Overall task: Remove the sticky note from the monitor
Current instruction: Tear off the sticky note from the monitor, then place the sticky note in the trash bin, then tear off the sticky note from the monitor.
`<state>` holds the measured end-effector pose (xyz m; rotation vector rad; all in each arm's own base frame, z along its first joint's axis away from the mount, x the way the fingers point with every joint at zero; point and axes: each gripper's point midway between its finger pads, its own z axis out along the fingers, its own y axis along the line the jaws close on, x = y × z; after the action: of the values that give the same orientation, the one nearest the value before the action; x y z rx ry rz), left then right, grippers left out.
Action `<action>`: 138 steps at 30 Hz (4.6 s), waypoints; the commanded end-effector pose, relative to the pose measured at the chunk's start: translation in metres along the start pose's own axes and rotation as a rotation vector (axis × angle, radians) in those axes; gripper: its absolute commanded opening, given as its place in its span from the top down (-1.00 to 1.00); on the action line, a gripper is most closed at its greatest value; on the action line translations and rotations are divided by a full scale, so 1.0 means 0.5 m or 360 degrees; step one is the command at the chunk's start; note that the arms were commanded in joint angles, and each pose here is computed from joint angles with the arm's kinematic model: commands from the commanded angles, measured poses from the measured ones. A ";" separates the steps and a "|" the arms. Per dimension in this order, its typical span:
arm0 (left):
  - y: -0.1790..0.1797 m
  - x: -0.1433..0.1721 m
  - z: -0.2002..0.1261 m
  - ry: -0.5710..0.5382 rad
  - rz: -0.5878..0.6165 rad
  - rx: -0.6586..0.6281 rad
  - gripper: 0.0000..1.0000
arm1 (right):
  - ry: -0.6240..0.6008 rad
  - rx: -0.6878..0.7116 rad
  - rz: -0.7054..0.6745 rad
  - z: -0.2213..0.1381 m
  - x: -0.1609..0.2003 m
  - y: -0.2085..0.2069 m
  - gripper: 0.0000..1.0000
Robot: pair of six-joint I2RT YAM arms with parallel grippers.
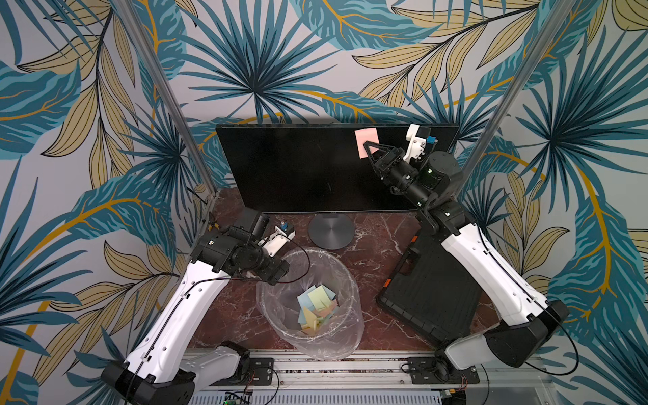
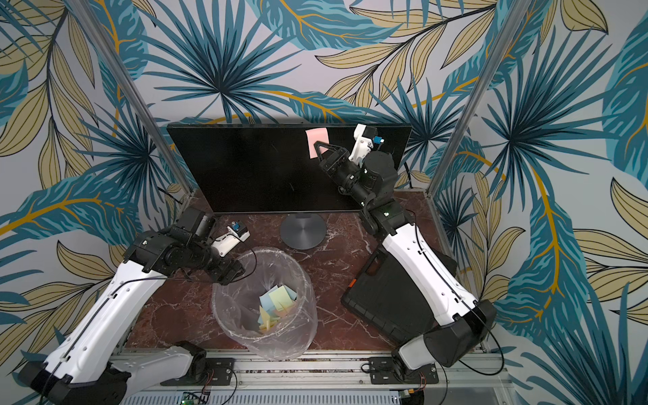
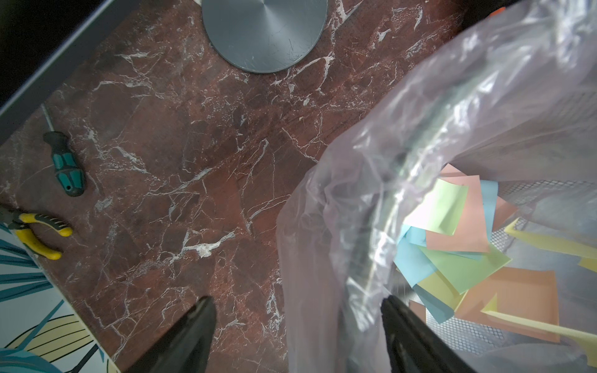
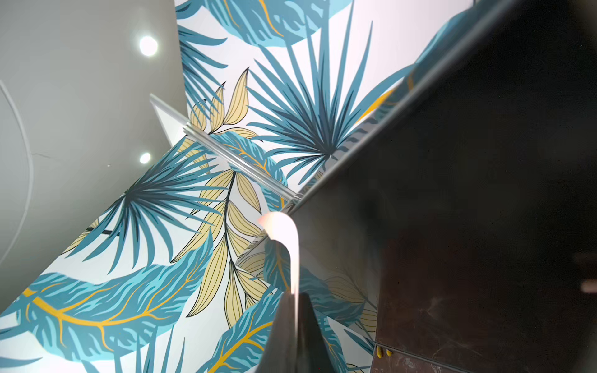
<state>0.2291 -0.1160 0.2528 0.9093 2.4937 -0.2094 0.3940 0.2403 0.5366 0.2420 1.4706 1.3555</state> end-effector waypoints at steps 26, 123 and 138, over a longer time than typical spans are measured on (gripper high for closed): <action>0.001 -0.011 -0.013 -0.0038 0.0003 -0.0013 -0.68 | 0.1218 0.0173 -0.0933 -0.233 0.416 -0.028 1.00; -0.002 -0.014 -0.031 -0.0086 0.0165 -0.0094 -0.87 | 0.0935 0.0299 -0.0708 -0.261 0.359 -0.089 -0.31; -0.004 -0.011 0.015 -0.0048 0.0121 -0.0053 -0.40 | 0.0245 0.0654 -0.0313 -0.309 0.049 -0.207 -0.35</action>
<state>0.2315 -0.1182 0.2542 0.9777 2.4244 -0.1336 0.3051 0.1333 0.4028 0.2071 1.8648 0.8201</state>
